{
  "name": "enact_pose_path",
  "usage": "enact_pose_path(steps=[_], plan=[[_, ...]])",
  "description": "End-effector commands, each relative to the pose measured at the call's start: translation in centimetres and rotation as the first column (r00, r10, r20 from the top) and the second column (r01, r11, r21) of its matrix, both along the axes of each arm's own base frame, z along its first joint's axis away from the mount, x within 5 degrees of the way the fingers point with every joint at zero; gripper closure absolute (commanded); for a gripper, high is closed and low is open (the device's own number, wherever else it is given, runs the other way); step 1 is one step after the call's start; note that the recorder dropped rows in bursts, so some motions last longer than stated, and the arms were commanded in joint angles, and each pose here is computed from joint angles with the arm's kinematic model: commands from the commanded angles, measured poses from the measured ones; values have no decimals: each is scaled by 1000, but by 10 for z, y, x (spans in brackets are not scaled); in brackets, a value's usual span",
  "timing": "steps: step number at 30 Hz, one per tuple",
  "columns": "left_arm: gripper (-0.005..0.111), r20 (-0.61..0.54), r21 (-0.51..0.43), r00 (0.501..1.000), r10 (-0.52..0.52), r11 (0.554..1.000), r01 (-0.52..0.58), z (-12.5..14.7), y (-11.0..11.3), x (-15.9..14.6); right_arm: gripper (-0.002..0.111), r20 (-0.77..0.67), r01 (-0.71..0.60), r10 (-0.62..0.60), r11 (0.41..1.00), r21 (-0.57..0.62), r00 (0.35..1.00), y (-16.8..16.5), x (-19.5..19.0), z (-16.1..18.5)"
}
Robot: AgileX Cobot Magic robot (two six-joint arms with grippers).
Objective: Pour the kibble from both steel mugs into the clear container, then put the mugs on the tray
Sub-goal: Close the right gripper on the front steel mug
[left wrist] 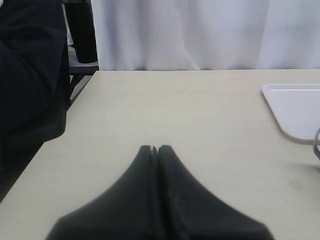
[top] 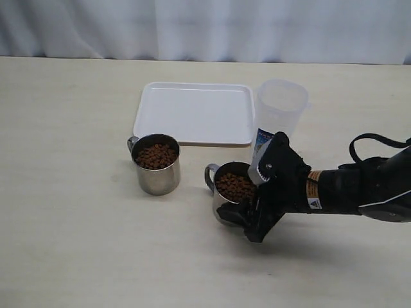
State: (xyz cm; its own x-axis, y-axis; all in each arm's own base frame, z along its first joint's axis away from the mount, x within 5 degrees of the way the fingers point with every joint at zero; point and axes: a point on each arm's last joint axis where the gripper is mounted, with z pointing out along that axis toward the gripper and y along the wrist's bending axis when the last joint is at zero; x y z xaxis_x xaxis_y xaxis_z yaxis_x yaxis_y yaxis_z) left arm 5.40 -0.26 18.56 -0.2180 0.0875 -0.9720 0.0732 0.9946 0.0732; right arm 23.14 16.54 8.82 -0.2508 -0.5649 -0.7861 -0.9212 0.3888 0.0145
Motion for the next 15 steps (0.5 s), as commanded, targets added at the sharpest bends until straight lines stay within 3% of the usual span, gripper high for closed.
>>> enact_pose_path(steps=[1, 11, 15], plan=[[107, 4, -5, 1000, 1, 1000, -1, 0, 0, 0, 104, -19, 58, -58, 998, -4, 998, -2, 4, -4], [107, 4, -5, 1000, 1, 1000, -1, 0, 0, 0, 104, 4, 64, -64, 998, -2, 998, -3, 2, 10], [107, 4, -5, 1000, 1, 1000, -1, 0, 0, 0, 104, 23, 45, -47, 997, 61, 999, -3, -7, 24]])
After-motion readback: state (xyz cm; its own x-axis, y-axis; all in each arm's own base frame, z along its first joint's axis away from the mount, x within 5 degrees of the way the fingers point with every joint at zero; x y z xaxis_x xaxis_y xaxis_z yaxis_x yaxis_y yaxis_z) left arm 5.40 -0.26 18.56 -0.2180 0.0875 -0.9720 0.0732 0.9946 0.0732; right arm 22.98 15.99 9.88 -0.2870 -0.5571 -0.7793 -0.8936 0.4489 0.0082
